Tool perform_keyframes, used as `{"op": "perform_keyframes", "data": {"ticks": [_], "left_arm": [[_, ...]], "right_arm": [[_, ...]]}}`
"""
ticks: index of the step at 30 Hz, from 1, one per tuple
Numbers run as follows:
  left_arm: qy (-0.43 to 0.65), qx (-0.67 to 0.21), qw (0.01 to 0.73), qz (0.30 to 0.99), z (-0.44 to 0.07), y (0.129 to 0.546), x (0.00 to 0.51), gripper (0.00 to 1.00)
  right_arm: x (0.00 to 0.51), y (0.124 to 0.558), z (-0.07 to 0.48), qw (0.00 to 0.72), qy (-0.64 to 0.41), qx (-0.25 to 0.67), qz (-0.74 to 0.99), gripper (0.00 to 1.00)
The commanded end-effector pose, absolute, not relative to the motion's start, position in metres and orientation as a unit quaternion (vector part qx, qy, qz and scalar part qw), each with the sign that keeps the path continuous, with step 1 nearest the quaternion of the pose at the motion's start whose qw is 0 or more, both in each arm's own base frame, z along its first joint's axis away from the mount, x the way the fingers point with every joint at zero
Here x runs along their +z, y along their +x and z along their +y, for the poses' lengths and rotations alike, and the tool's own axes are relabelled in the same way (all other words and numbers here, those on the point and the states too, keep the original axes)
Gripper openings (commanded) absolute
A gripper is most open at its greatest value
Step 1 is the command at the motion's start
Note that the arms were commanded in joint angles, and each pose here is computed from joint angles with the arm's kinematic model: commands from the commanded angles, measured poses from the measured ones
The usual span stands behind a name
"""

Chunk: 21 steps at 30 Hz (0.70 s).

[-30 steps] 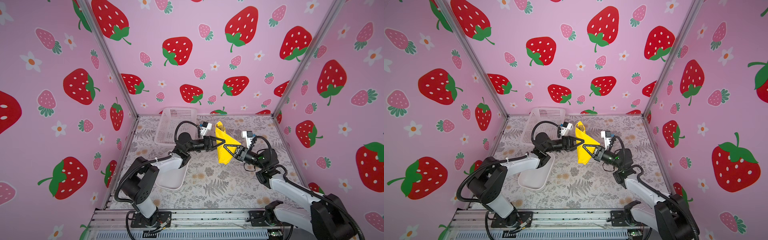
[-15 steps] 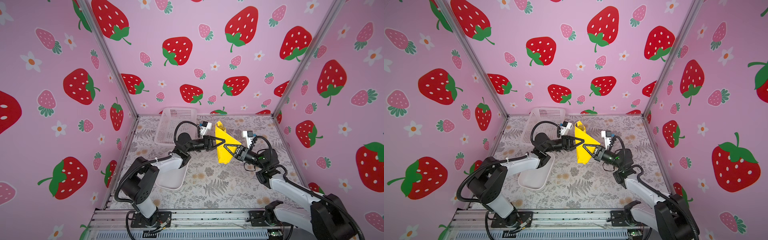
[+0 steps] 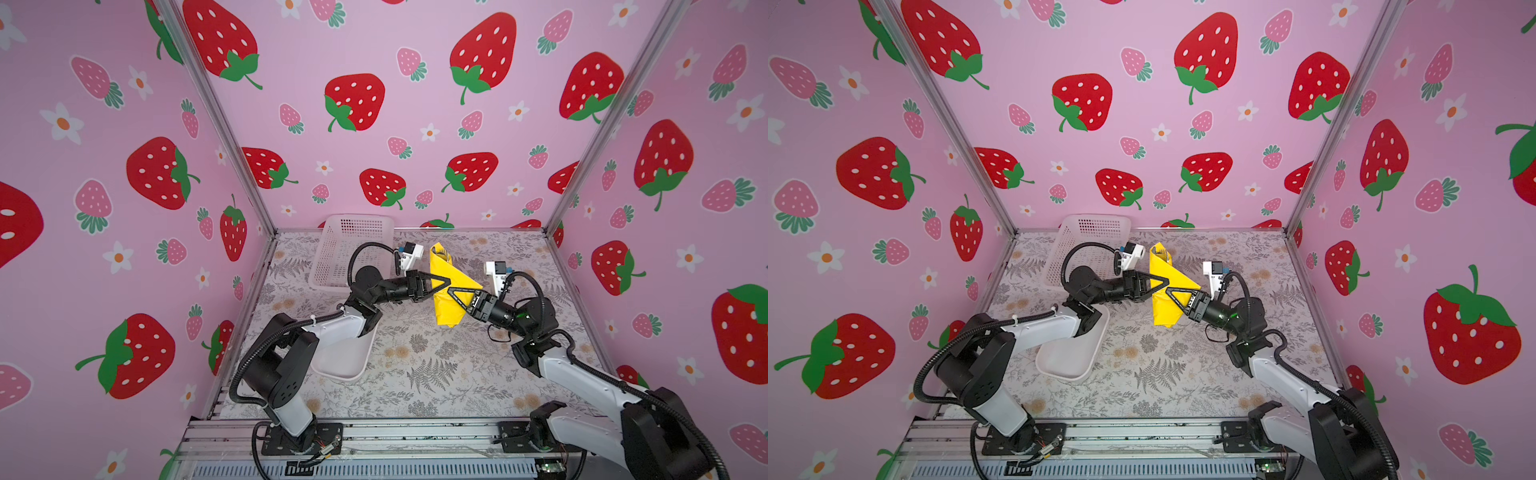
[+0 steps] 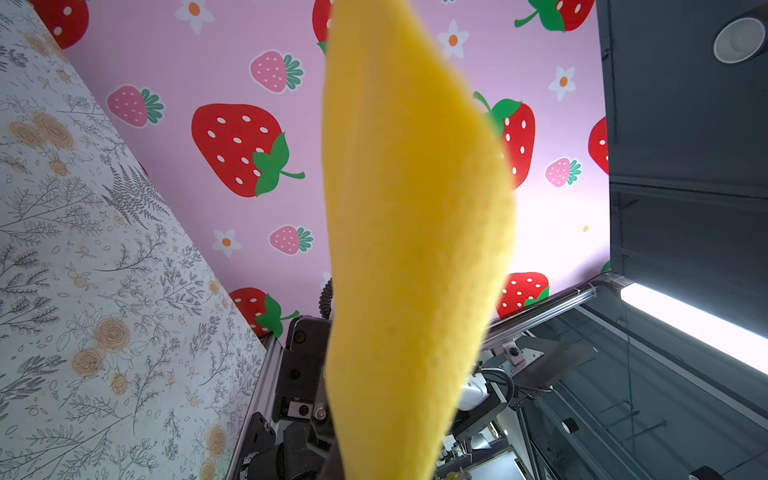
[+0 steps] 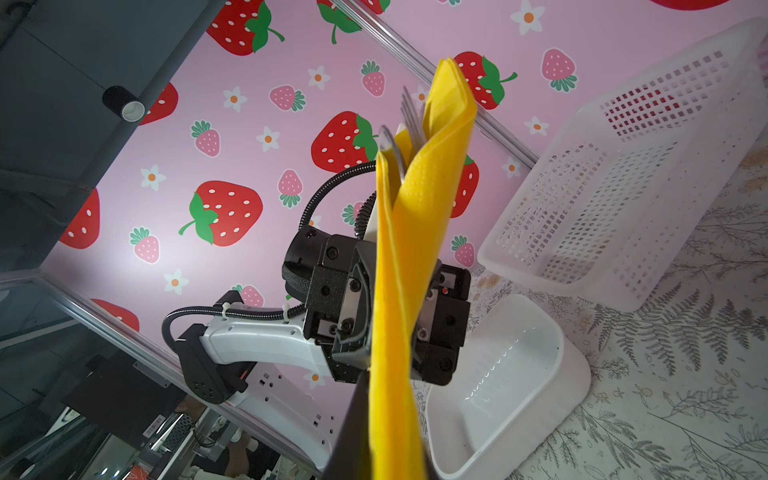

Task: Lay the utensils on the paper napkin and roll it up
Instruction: 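Grasp the top of the upright bundle with the left gripper, then open the right gripper and draw it back while the left gripper holds the bundle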

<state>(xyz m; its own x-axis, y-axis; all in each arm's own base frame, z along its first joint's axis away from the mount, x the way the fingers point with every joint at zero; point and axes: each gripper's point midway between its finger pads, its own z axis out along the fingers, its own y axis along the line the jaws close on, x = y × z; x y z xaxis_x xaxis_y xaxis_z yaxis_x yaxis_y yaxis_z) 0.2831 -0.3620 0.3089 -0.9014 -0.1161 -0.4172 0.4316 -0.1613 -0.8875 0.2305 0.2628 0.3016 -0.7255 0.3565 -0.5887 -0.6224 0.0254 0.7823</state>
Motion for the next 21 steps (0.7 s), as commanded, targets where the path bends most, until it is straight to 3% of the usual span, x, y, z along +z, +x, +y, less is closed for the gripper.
{"op": "perform_keyframes", "data": {"ticks": [1, 10, 21], "left_arm": [[0.150, -0.767, 0.203, 0.590, -0.362, 0.280, 0.335, 0.10], [0.154, -0.763, 0.213, 0.590, -0.361, 0.280, 0.334, 0.08], [0.142, -0.748, 0.245, 0.600, -0.350, 0.289, 0.331, 0.07]], "right_arm": [[0.325, 0.230, 0.261, 0.380, -0.120, 0.698, 0.595, 0.09], [0.325, 0.232, 0.260, 0.380, -0.118, 0.696, 0.598, 0.13], [0.313, 0.241, 0.252, 0.393, -0.092, 0.667, 0.627, 0.33]]}}
